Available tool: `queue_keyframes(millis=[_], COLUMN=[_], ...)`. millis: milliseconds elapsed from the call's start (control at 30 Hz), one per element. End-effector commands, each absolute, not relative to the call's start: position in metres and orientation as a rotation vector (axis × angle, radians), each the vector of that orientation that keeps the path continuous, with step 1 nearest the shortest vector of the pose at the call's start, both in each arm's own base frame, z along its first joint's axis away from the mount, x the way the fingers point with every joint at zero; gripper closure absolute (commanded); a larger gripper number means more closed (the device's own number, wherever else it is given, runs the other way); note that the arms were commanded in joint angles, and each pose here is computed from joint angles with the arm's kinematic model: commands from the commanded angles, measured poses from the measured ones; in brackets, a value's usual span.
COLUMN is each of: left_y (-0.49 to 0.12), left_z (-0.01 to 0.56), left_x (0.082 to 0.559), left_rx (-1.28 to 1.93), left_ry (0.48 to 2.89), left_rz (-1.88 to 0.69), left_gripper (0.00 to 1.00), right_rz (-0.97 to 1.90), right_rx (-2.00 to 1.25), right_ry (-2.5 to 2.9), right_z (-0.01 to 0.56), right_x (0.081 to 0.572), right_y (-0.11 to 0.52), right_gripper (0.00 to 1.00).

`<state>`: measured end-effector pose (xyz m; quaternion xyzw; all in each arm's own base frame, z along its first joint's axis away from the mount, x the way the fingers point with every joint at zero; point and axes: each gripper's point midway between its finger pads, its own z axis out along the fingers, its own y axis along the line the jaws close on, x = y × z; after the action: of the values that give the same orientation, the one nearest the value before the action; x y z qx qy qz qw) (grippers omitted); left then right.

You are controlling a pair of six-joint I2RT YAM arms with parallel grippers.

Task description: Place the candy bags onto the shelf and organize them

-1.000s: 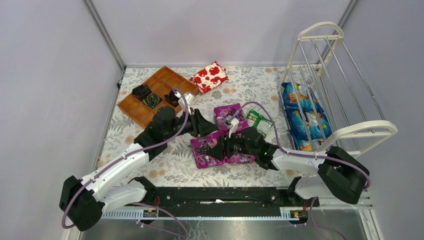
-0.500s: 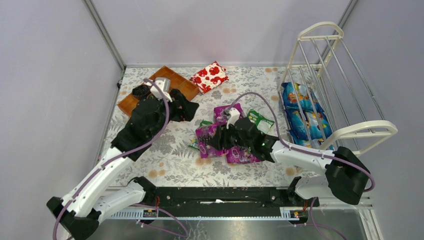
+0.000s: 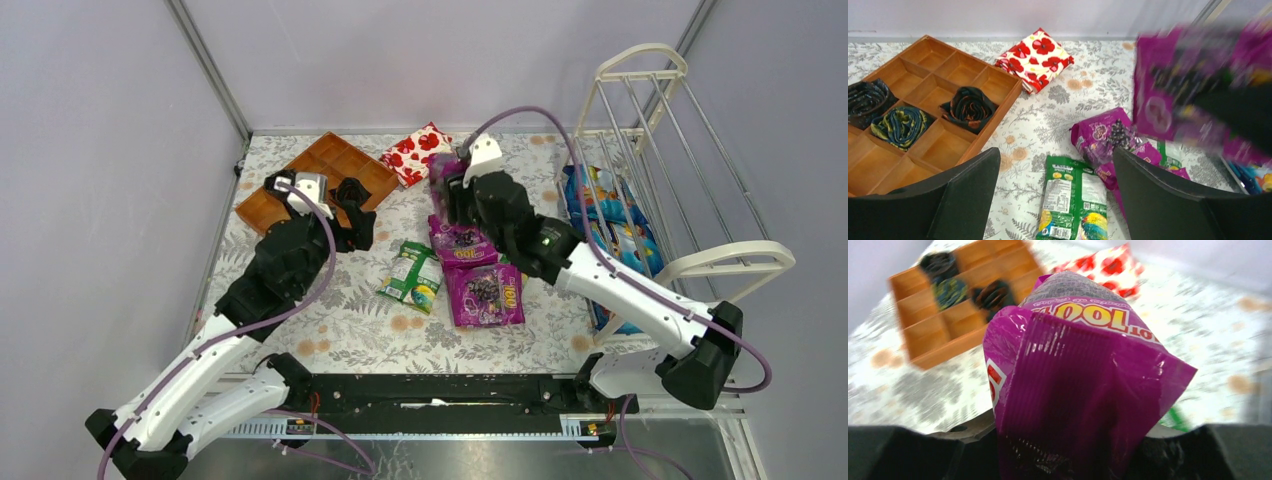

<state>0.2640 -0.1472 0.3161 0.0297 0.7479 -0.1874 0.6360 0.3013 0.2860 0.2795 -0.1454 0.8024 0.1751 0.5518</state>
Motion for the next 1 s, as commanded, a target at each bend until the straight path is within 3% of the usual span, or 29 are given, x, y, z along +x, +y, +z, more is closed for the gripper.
queue_keyframes(millis=[0, 167, 633, 967], left_y=[-0.144, -0.147, -0.159, -0.157], left_z=[0.327, 0.320, 0.318, 0.320], left_x=[0.263, 0.260, 0.246, 0.243], left_rx=[0.062, 0.083, 0.138, 0.136], left_ry=[1.638, 1.640, 1.624, 1.611], left_rz=[-0.410, -0.418, -0.438, -0.435], left_gripper=[0.12, 0.11, 0.07, 0.06], right_rz=[-0.016, -0.221, -1.259, -1.397], right_rx=[-0.309, -0.294, -0.406, -0.486], right_ry=[1.722, 1.695, 1.671, 1.837], right_z=[0.351, 0.377, 0.383, 0.346], right_x=[0.350, 0.383, 0.437, 0.449], right_y=[0.218, 0.182, 0.096, 0.040], right_gripper=[0.71, 0.71, 0.71, 0.71])
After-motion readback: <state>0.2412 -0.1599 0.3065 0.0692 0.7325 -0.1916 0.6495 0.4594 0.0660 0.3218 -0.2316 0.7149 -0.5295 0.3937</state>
